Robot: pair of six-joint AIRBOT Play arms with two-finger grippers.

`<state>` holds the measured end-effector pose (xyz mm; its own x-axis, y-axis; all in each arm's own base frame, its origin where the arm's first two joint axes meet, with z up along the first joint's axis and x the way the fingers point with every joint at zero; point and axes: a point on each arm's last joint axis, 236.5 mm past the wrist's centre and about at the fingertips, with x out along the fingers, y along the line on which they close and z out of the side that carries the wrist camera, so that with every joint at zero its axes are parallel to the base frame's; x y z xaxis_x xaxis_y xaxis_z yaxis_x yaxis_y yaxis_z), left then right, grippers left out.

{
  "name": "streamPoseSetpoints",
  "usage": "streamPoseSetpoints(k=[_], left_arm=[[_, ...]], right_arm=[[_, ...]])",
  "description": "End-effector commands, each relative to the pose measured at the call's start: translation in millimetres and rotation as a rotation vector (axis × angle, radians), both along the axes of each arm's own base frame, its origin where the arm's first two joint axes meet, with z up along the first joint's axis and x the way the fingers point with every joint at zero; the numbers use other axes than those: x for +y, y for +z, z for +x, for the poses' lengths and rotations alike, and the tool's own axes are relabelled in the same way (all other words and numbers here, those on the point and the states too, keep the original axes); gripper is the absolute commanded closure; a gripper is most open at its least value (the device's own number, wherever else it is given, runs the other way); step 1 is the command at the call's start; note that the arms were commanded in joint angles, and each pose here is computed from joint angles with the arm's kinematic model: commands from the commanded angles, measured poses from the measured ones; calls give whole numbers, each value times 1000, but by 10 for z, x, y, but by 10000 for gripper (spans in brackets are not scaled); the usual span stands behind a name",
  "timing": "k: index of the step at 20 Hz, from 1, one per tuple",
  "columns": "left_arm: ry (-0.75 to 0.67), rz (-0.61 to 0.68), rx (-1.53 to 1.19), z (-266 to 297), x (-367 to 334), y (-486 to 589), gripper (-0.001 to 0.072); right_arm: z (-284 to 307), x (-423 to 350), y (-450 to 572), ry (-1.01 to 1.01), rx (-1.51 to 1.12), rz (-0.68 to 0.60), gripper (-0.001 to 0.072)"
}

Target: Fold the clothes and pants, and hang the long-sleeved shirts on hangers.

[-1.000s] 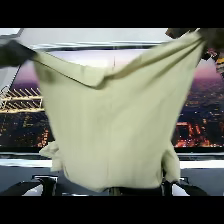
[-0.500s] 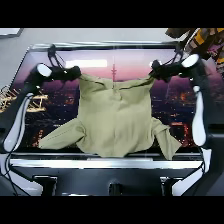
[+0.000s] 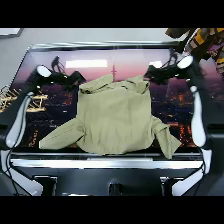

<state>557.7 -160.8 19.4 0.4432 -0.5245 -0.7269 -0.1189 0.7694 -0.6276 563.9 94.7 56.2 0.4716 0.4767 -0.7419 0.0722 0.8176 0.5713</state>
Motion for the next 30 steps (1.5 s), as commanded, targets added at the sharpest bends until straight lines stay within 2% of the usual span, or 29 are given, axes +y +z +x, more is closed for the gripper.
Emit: streamPoseSetpoints(k=[1, 2, 4, 7, 12, 16, 22, 27, 28, 30], left_arm=[[-22, 63, 13, -321, 383, 500, 13], [-17, 104, 15, -429, 505, 611, 13], [-12, 162, 33, -740, 662, 712, 13], [13, 160, 108, -1431, 700, 491, 13], [102, 30, 244, -2694, 523, -82, 13], [112, -35, 324, -3289, 403, -433, 13], [121, -83, 395, -3492, 315, -616, 13], [177, -99, 400, -3430, 334, -613, 13], [176, -101, 409, -3449, 328, -614, 13], [167, -103, 430, -3499, 314, -617, 13]], right_arm=[[-678, -768, 442, 60, 55, -251, 219], [-861, -995, 552, 14, 69, -277, 191], [-1295, -1215, 619, -63, 99, -245, 165], [-2228, -1057, 200, -118, 261, -175, 151], [-3340, -259, -498, -219, 392, 126, 154], [-3888, 40, -1053, -281, 553, 248, 164], [-3622, -28, -1260, -425, 477, 304, 164], [-3524, 305, -1567, -366, 514, 268, 164], [-3495, 394, -1615, -356, 510, 263, 186], [-3463, 462, -1704, -366, 504, 241, 357]])
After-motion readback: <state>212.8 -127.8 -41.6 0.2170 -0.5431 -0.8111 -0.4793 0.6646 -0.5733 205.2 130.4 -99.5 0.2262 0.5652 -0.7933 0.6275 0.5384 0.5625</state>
